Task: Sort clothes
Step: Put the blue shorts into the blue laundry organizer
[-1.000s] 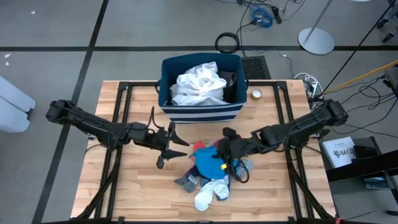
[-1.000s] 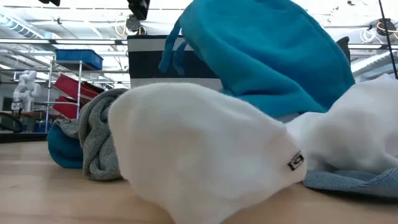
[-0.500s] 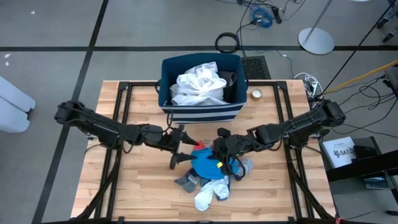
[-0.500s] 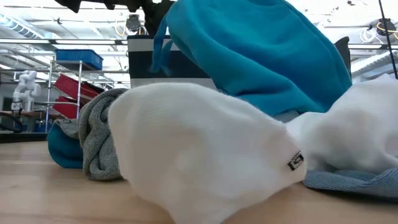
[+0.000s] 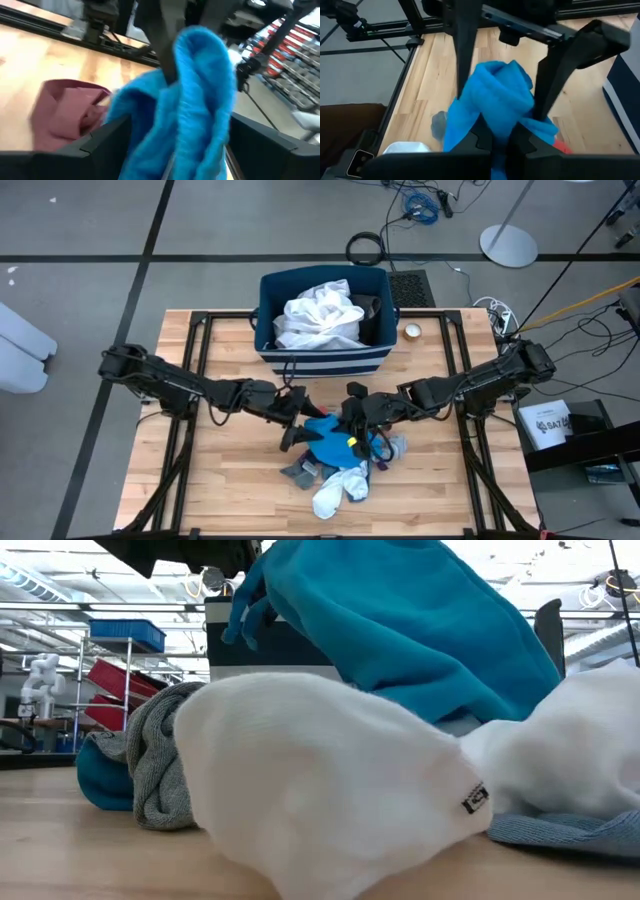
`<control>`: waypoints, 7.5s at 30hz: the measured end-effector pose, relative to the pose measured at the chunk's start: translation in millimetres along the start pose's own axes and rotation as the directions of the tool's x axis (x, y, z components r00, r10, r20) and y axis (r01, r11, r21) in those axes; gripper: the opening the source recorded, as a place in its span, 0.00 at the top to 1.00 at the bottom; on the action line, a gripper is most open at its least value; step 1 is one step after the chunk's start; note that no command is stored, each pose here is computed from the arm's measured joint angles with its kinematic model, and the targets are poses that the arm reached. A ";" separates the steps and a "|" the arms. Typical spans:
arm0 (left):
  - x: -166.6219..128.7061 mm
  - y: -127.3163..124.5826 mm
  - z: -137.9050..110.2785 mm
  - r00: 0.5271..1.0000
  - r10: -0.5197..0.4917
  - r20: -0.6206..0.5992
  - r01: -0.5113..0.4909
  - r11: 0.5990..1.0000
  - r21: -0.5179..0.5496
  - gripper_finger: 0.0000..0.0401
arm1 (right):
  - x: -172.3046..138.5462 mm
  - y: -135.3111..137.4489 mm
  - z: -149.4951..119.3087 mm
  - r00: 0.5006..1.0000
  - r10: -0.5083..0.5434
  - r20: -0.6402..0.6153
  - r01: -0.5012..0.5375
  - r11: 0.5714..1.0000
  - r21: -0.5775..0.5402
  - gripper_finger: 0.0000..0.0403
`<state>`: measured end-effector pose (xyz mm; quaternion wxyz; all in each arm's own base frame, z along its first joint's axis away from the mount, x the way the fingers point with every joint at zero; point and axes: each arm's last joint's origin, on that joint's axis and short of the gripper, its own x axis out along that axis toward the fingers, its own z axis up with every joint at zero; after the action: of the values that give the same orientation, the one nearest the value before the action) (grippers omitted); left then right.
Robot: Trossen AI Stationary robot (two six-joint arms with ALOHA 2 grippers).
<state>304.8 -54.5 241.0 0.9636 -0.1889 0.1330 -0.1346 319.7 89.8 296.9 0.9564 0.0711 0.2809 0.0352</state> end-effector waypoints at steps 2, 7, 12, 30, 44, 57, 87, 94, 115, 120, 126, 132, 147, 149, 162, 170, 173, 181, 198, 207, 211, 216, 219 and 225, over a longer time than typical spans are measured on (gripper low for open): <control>0.2 -0.7 -1.1 0.999 -0.033 -0.020 0.033 0.999 -0.001 0.20 | 0.1 -1.0 0.2 1.000 -0.005 0.001 0.005 1.000 0.001 0.98; 0.0 -1.5 -0.8 0.999 -0.047 -0.022 0.047 0.999 0.008 0.20 | 0.5 -3.9 1.0 1.000 -0.014 0.002 0.014 1.000 0.009 0.98; -0.4 0.4 0.1 0.999 -0.040 -0.017 0.040 0.999 0.006 0.27 | 0.5 -4.4 1.0 1.000 -0.011 0.001 0.011 1.000 0.012 0.98; -0.6 0.5 0.0 0.999 -0.043 -0.021 0.045 0.996 0.080 0.93 | -0.1 -3.8 -2.4 0.999 -0.011 -0.034 0.013 0.998 0.061 0.74; -19.4 -14.8 30.7 0.992 -0.076 0.103 0.063 0.990 0.125 0.93 | -53.3 -11.1 -4.4 0.991 -0.052 -0.124 0.067 0.991 0.118 0.41; -98.9 -51.2 94.8 0.969 -0.094 0.227 0.046 0.977 0.207 0.91 | -121.4 -2.8 -7.3 0.988 -0.152 -0.036 0.154 0.986 0.059 0.42; -148.9 -52.5 67.3 0.814 0.359 -0.457 -0.340 0.932 0.126 0.93 | -115.3 10.1 -13.4 0.990 -0.122 -0.071 0.124 0.992 0.021 0.43; -101.3 -63.3 39.0 0.718 0.366 -0.592 -0.322 0.929 0.184 0.93 | -116.0 13.9 -15.5 0.991 -0.111 -0.078 0.114 0.993 0.030 0.43; -3.1 -95.7 -56.0 0.785 0.092 -0.613 -0.280 0.935 -0.219 0.93 | -100.0 39.3 -29.1 0.982 -0.161 -0.097 0.153 0.984 -0.087 0.43; -19.3 -84.3 -83.6 0.822 0.038 -0.568 -0.326 0.850 -0.415 0.93 | -100.8 41.7 -30.1 0.984 -0.151 -0.099 0.140 0.984 -0.108 0.43; -52.2 -78.1 -88.9 0.857 0.140 -0.496 -0.409 0.770 -0.490 0.93 | -101.1 42.5 -30.5 0.984 -0.147 -0.100 0.135 0.985 -0.110 0.43; -71.8 -70.0 -96.9 0.824 0.203 -0.529 -0.509 0.674 -0.535 0.92 | -101.1 42.4 -30.4 0.984 -0.147 -0.100 0.136 0.985 -0.110 0.43; -76.2 -63.9 -105.9 0.758 0.257 -0.599 -0.580 0.685 -0.441 0.81 | -101.2 42.1 -30.1 0.983 -0.157 -0.093 0.146 0.983 -0.116 0.43; -76.3 -63.9 -106.0 0.757 0.256 -0.602 -0.578 0.693 -0.431 0.75 | -101.2 42.1 -30.1 0.983 -0.157 -0.093 0.145 0.982 -0.120 0.43; -74.7 -62.4 -108.1 0.750 0.289 -0.595 -0.525 0.808 -0.268 0.44 | -101.2 42.0 -30.1 0.983 -0.157 -0.093 0.145 0.981 -0.126 0.43; -63.3 -54.7 -132.5 0.640 0.325 -0.696 -0.573 0.805 -0.151 0.43 | -101.2 42.0 -30.0 0.983 -0.157 -0.092 0.145 0.981 -0.128 0.43; -60.8 -50.9 -141.3 0.592 0.354 -0.724 -0.592 0.801 -0.093 0.43 | -101.1 42.2 -29.8 0.984 -0.156 -0.090 0.144 0.981 -0.127 0.43; -50.0 -44.9 -164.0 0.495 0.383 -0.780 -0.578 0.816 0.034 0.43 | -101.0 42.4 -29.3 0.984 -0.154 -0.086 0.142 0.982 -0.127 0.43; -45.3 -47.8 -165.2 0.512 0.309 -0.801 -0.551 0.834 -0.030 0.94 | -101.0 42.4 -29.4 0.984 -0.154 -0.086 0.142 0.982 -0.125 0.43; -54.1 -54.0 -137.9 0.592 0.250 -0.766 -0.486 0.869 -0.091 0.94 | -101.1 42.4 -29.5 0.984 -0.154 -0.087 0.142 0.982 -0.125 0.43; -63.6 -57.0 -112.4 0.667 0.236 -0.706 -0.460 0.876 -0.142 0.94 | -101.0 42.4 -29.3 0.984 -0.154 -0.086 0.142 0.982 -0.124 0.43; -80.2 -57.4 -86.7 0.753 0.237 -0.613 -0.428 0.885 -0.183 0.94 | -100.9 42.7 -28.8 0.985 -0.151 -0.081 0.140 0.983 -0.122 0.43; -90.0 -56.9 -70.8 0.810 0.255 -0.528 -0.414 0.886 -0.207 0.94 | -101.0 42.7 -28.9 0.985 -0.151 -0.081 0.140 0.982 -0.123 0.43; -109.5 -55.9 -42.0 0.899 0.289 -0.330 -0.381 0.887 -0.261 0.94 | -101.0 42.7 -29.0 0.985 -0.151 -0.082 0.140 0.982 -0.125 0.43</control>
<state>178.5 -84.2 248.4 0.8999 -0.2949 0.3196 0.0334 218.0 124.5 333.2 0.9451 -0.0086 0.3262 -0.0151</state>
